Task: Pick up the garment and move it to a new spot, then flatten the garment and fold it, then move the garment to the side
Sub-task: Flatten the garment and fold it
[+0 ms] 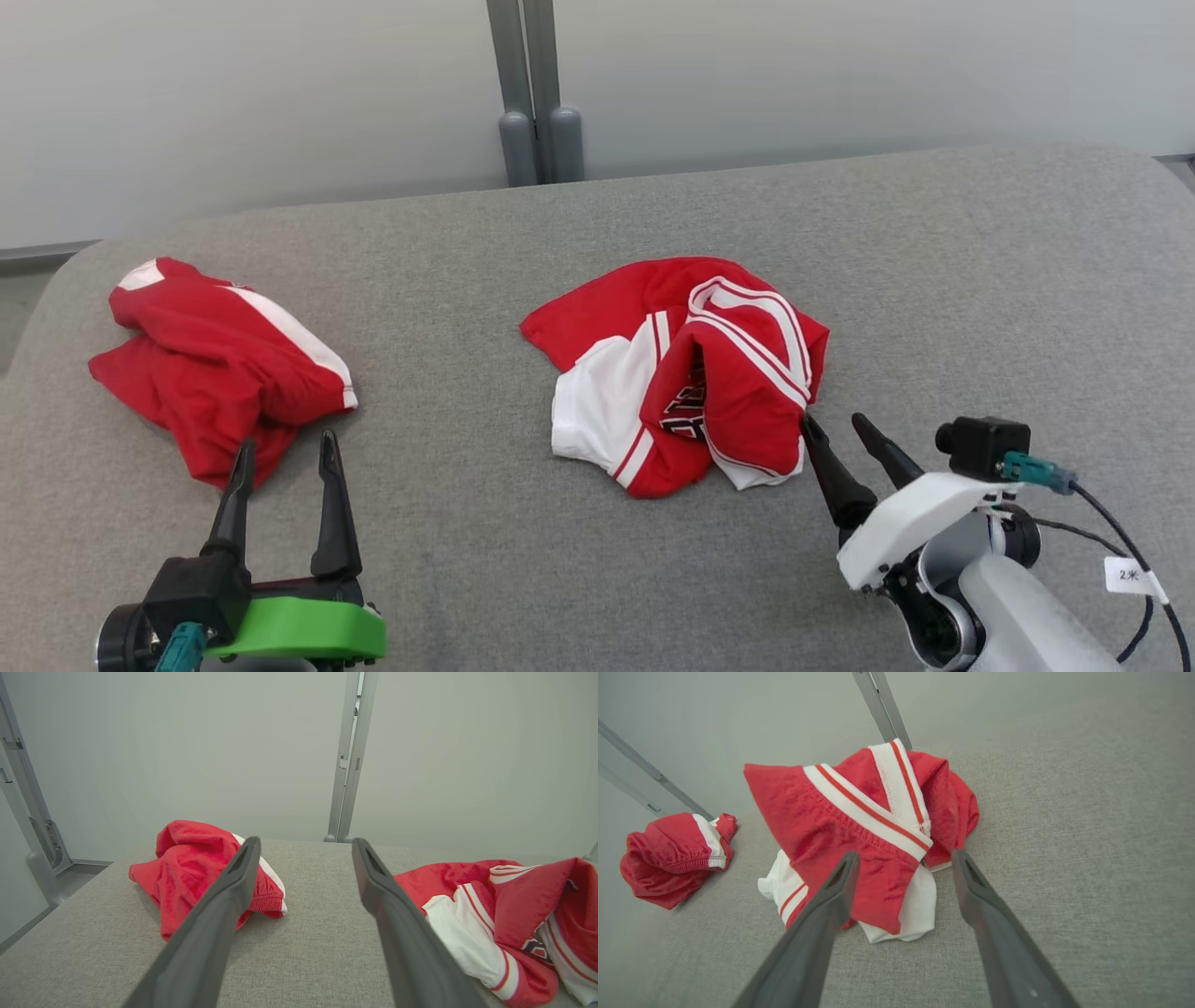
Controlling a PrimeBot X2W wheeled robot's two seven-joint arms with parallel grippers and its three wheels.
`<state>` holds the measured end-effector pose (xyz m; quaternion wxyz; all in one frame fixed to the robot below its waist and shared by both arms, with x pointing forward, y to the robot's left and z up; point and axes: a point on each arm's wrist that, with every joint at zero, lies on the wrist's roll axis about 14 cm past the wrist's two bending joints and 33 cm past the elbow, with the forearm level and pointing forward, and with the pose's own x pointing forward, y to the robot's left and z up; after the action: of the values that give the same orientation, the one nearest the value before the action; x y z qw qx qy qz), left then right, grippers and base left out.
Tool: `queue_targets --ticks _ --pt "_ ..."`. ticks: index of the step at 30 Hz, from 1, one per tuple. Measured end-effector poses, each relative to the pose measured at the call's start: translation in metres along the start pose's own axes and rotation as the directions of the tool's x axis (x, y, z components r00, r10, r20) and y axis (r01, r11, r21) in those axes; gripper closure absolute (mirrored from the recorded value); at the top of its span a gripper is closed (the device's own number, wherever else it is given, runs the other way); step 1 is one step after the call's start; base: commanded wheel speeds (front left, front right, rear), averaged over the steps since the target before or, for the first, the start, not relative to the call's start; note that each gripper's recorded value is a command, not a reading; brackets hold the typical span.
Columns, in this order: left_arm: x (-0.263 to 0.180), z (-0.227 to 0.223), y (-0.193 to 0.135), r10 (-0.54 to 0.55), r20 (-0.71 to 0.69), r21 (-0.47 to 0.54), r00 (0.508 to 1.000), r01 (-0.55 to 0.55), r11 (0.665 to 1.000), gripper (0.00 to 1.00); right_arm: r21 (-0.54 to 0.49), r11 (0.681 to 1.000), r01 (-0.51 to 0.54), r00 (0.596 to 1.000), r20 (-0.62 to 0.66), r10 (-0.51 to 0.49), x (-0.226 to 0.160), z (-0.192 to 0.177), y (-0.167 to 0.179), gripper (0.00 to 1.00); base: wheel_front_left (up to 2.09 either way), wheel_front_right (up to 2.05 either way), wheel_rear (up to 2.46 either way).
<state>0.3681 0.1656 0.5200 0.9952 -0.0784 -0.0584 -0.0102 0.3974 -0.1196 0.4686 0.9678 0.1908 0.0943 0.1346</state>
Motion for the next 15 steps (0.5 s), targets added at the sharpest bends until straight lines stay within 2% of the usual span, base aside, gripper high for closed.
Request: queue_targets --ticks 7,15 --pt "0.002 -0.002 0.013 0.036 -0.007 0.012 0.999 -0.036 0.999 0.00 0.217 0.976 0.001 0.994 -0.109 0.023 0.024 -0.016 0.002 0.00 0.00 0.00 0.00" --pt "0.000 -0.008 0.032 0.084 -0.026 0.033 0.996 -0.083 0.996 0.00 0.344 0.939 -0.002 0.986 -0.156 0.059 0.041 -0.029 0.007 0.00 0.00 0.00 0.00"
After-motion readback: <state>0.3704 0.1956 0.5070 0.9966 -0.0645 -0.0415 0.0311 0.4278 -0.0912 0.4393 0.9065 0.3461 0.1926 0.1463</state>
